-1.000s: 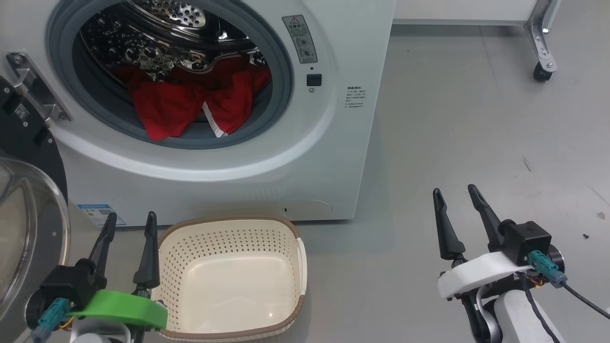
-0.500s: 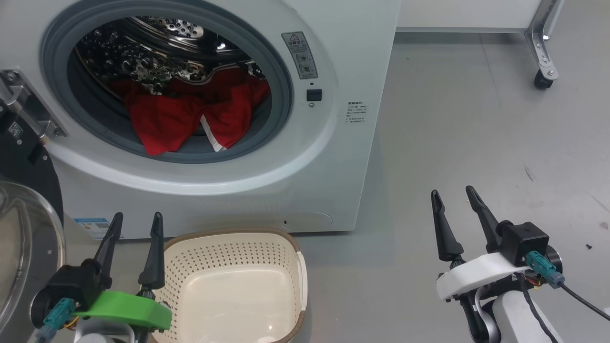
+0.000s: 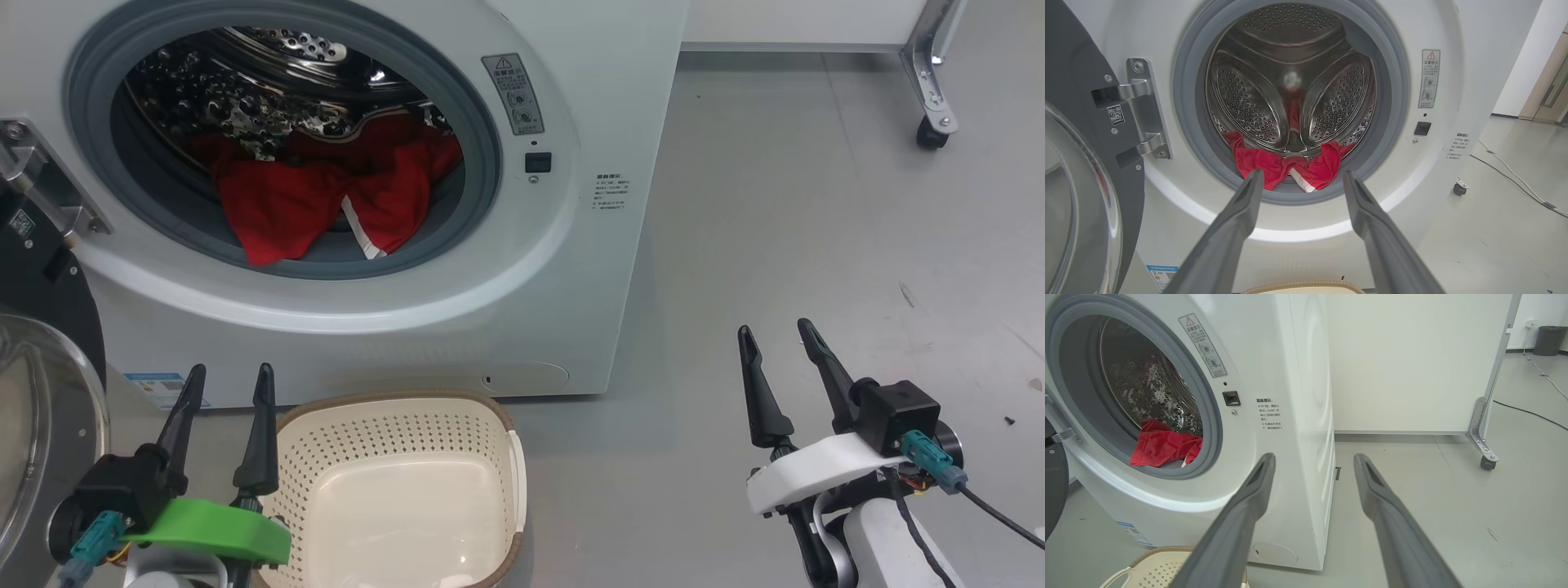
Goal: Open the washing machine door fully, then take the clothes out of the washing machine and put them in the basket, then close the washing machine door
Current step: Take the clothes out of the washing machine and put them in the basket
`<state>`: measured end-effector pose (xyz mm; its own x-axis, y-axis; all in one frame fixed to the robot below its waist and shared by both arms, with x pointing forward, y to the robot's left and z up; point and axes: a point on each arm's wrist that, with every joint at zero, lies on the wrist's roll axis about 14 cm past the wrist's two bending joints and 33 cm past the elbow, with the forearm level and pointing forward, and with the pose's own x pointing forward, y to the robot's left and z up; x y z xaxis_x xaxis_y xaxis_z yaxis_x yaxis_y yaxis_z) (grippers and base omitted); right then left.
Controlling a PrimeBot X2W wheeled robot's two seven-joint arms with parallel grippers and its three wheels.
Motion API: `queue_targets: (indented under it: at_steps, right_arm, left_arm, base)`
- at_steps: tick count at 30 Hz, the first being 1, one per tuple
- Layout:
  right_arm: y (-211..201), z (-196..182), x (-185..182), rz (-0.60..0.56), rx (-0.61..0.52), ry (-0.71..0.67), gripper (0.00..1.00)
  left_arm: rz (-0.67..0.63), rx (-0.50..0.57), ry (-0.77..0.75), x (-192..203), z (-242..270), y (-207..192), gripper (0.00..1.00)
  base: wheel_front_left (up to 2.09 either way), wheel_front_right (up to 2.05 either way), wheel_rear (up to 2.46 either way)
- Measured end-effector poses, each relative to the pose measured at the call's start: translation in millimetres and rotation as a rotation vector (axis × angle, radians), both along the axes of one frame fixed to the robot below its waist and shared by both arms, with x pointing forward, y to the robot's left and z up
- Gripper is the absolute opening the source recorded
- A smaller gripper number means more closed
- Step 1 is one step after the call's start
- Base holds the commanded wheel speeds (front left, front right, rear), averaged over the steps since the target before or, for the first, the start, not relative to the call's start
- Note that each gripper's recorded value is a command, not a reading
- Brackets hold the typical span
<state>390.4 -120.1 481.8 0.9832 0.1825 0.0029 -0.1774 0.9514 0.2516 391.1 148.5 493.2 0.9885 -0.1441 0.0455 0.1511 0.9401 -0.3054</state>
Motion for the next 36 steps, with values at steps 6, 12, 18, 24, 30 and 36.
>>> queue_targets:
  at_steps: [6, 12, 18, 24, 30, 36]
  right_arm:
    - [-0.1, -1.0, 0.3, 0.000, 0.000, 0.003, 1.00]
    - [-0.3, -1.8, 0.5, -0.001, 0.000, 0.005, 1.00]
    - [-0.1, -1.9, 0.6, 0.000, 0.000, 0.005, 1.00]
    - [0.1, -1.8, 0.6, 0.000, 0.002, 0.005, 1.00]
    - [-0.1, -2.3, 0.6, -0.001, 0.002, 0.007, 1.00]
    - [0.9, -4.1, 0.7, 0.002, 0.002, 0.012, 1.00]
  left_arm:
    - [0.000, 0.000, 0.003, 0.3, -1.1, 0.1, 1.00]
    - [0.000, 0.000, 0.007, 0.5, -2.3, 0.1, 1.00]
    - [0.003, 0.002, 0.012, 0.2, -3.8, 0.7, 1.00]
    - [0.007, 0.004, 0.013, 0.2, -4.2, 1.5, 1.00]
    - [0.009, 0.005, 0.015, 0.4, -4.9, 1.6, 1.00]
    - [0.009, 0.005, 0.019, 1.3, -6.1, 1.4, 1.00]
  base:
    - [0.00, 0.00, 0.00]
    - [0.00, 0.00, 0.00]
    - [0.00, 0.00, 0.00]
    - [0.00, 0.00, 0.00]
    - [0.00, 0.00, 0.00]
    - [0.00, 0.00, 0.00]
